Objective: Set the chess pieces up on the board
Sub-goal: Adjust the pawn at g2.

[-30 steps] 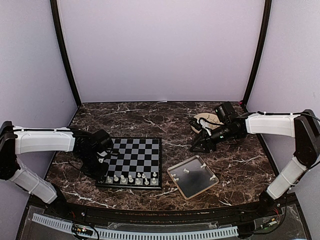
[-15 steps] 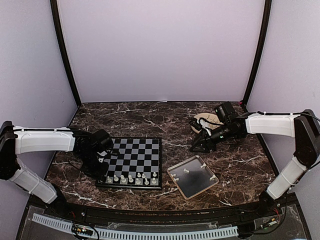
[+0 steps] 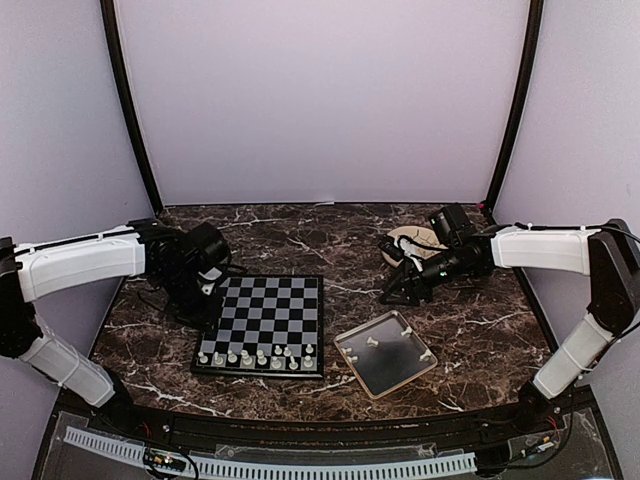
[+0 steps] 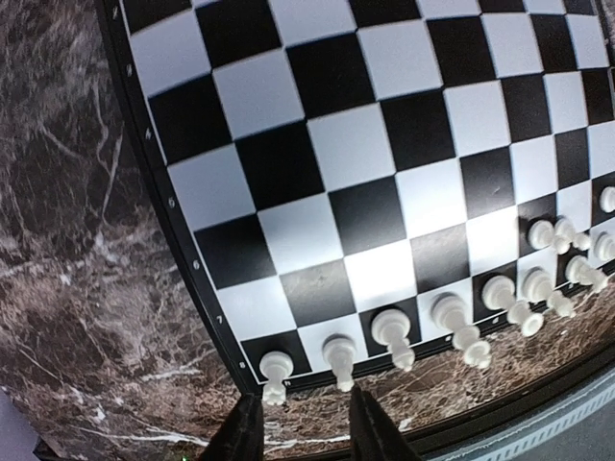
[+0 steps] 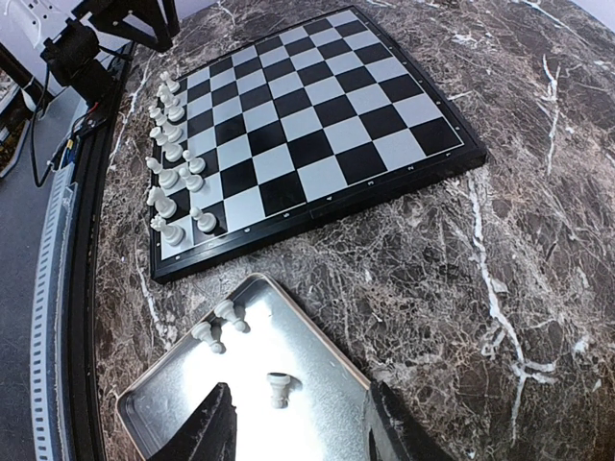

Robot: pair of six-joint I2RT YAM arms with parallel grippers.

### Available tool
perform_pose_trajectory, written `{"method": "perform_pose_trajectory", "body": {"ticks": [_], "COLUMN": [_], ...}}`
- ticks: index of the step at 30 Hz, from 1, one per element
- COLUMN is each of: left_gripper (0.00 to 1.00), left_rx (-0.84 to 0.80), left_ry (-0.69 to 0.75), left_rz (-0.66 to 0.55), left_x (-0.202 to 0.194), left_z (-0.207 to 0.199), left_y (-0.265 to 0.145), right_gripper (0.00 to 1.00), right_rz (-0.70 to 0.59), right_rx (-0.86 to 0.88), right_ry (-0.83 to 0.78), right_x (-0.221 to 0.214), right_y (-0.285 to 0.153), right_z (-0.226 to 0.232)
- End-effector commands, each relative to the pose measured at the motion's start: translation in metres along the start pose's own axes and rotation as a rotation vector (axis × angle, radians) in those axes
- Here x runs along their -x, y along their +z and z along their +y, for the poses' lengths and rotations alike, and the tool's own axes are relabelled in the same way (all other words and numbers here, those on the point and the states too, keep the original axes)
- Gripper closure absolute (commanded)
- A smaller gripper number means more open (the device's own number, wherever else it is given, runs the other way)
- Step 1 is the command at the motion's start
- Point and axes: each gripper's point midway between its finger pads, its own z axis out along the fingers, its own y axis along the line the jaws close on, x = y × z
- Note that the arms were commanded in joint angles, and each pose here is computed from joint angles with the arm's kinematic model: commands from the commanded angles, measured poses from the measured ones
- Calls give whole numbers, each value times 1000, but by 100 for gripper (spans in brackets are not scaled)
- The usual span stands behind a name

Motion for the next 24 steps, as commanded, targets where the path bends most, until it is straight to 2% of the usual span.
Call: {"method": "perform_pose_trajectory", "body": {"ticks": [1, 7, 13, 20, 24], "left_gripper": [67, 67, 67, 64, 64], "left_rx": [-19, -113, -99, -166, -115], "left_ry": [86, 200, 260, 186, 118], "left_rz": [-53, -282, -409, -698, -749], "left_x": [27, 94, 141, 193, 197], "left_z": [-11, -42, -35, 7, 40], "left_y": [-11, -21, -26, -62, -65], "right_gripper": [55, 58, 62, 63, 63], "right_rz": [7, 95, 183, 282, 336], "right_rx": [-11, -62, -41, -7, -24], "right_ry": [2, -65, -151, -173, -185], "right_x": [1, 21, 61, 82, 83], "right_y": [1, 18, 52, 106, 135], "right_z": [-4, -6, 7, 22, 25]}}
